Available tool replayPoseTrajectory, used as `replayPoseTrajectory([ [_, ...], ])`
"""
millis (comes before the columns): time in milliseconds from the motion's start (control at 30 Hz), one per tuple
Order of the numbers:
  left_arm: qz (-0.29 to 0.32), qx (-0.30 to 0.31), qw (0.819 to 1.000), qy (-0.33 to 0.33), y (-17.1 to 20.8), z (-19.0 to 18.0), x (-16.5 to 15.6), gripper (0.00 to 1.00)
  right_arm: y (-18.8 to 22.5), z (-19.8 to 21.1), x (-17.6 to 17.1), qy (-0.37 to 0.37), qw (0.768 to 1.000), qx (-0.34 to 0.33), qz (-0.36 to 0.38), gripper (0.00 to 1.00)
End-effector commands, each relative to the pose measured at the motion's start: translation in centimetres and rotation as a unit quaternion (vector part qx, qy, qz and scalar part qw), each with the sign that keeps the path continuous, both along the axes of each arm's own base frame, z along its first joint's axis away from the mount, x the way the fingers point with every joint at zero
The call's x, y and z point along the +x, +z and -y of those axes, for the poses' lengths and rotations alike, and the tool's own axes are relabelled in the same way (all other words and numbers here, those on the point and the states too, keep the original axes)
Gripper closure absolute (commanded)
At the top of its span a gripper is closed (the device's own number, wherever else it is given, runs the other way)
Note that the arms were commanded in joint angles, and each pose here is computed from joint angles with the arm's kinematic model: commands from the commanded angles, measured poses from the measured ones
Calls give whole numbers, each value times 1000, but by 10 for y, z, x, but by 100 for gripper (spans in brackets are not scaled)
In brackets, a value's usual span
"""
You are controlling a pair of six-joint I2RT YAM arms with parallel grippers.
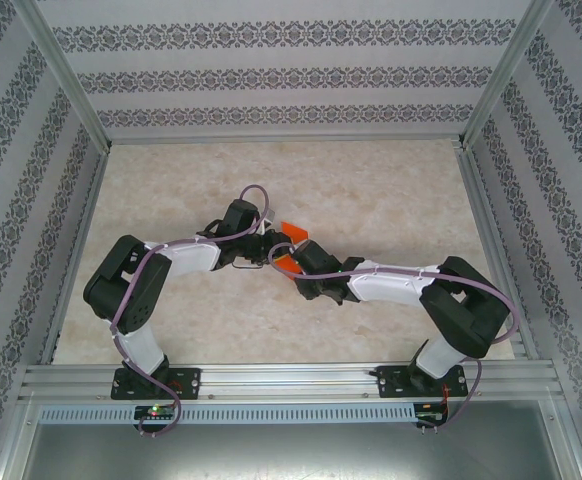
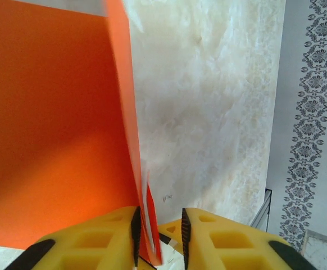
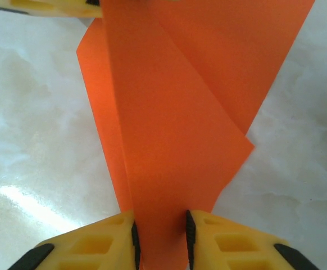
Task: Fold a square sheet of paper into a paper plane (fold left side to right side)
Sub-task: Fourth fold the wing at the center of the table.
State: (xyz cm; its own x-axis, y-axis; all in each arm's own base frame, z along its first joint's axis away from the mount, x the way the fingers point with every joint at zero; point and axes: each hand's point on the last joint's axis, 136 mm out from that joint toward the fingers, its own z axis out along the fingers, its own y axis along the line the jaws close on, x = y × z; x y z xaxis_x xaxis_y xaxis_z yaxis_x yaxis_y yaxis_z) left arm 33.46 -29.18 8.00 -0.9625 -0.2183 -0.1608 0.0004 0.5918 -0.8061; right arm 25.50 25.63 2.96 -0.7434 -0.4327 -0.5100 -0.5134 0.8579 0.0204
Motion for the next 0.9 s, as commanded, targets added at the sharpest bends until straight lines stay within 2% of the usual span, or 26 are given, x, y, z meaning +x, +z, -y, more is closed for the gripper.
replayPoseTrajectory([
  [0,14,-9,1000,-5,21,4,-1,66,2,-6,3,4,1000,-2,7,77],
  [200,21,8,1000,-1,26,-4,-4,58,-5,-6,-1,7,1000,-4,-3,86],
  [567,16,21,999,45,31,-43,-2,43,-14,-6,-7,14,1000,-4,-20,90],
  [700,13,25,998,64,28,-60,-1,42,-13,-5,-8,12,1000,1,-20,90],
  [867,13,33,997,73,22,-71,-3,45,0,-14,-9,14,999,44,-25,91],
])
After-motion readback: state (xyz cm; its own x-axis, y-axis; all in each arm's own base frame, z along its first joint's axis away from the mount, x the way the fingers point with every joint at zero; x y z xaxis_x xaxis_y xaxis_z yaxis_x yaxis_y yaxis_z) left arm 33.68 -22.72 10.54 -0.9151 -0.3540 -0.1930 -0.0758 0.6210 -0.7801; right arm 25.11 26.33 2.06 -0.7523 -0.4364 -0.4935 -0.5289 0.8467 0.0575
